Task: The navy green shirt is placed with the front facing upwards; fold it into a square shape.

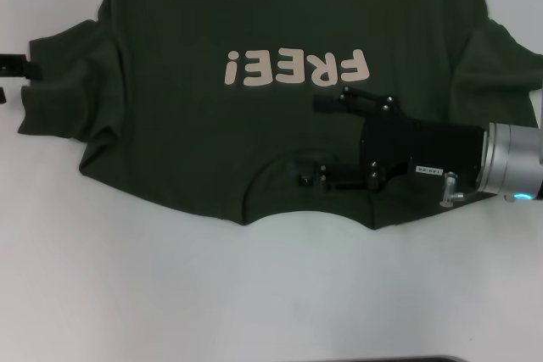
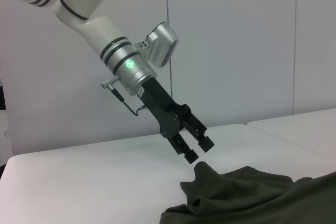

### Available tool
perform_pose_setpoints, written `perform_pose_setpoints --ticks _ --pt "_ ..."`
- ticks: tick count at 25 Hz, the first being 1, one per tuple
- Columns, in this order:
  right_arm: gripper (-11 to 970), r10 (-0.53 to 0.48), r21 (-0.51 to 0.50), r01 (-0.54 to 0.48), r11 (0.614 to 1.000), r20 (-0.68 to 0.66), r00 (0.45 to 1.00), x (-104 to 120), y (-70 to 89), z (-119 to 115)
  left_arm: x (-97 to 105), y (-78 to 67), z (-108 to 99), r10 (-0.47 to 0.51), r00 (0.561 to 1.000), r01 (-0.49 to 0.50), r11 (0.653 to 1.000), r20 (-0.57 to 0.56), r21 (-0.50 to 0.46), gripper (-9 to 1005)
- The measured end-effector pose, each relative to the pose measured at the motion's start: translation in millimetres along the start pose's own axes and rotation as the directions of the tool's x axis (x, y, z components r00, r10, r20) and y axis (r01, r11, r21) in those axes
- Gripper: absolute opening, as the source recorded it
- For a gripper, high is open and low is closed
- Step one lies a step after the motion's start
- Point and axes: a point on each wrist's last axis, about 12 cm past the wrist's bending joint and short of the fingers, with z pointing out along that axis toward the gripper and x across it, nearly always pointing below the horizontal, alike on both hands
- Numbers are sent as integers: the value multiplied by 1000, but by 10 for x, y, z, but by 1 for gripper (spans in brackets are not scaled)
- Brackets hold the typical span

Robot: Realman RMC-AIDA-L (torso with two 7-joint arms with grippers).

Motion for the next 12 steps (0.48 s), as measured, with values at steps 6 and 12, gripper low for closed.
perform_pose_setpoints --ticks 6,12 --pt "925 0 0 0 1000 0 1000 0 -1 1 18 -23 54 1 1000 -1 1000 -17 -1 843" --pt "925 -1 -2 1 1000 -1 1000 0 1 4 52 -26 106 -10 1000 10 1000 -24 2 843"
